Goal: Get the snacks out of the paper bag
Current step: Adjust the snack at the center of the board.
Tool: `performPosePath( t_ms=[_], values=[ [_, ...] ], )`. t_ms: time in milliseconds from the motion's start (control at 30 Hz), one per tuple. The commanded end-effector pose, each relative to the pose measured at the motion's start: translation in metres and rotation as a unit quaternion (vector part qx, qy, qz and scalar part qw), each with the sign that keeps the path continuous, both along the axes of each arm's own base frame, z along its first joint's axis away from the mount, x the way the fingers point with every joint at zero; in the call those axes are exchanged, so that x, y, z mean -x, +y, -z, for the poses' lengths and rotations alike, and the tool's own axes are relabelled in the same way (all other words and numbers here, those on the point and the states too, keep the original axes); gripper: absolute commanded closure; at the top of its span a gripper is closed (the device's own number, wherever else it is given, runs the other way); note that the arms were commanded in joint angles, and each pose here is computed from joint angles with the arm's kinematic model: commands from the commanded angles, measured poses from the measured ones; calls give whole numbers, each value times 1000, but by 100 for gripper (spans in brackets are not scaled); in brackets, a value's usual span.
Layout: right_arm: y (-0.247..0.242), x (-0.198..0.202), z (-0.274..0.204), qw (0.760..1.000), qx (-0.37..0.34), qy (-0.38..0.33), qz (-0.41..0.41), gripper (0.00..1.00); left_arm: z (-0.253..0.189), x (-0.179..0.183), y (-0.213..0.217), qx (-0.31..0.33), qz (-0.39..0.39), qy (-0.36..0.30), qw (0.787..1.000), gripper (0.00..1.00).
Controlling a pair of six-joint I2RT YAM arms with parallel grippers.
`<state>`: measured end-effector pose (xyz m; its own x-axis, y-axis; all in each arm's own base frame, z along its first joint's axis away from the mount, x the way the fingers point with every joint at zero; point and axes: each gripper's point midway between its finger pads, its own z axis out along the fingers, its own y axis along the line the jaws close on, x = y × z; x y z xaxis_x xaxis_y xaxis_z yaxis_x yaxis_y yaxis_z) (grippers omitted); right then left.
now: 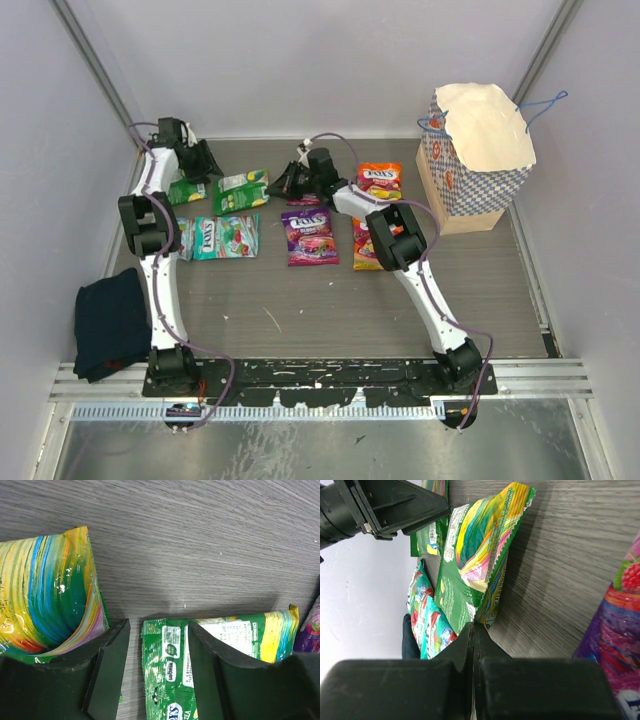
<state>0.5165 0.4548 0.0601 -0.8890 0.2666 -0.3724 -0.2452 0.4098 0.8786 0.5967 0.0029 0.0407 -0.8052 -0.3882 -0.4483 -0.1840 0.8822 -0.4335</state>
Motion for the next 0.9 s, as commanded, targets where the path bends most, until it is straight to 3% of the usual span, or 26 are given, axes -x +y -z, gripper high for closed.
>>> performPosePath(
  t_ms=[0,367,600,867],
  values=[
    [8,-6,-57,998,-46,-36,-4,99,24,40,-18,24,5,83,996,48],
    [20,0,-21,998,55,-35,-8,99,27,48,-43,66,6,89,994,48],
    [12,1,13,993,113,-24,-5,100,18,45,-61,129,13,77,989,49],
    [3,5,31,986,165,-24,-1,99,-9,37,-79,241,7,41,970,62]
  ],
)
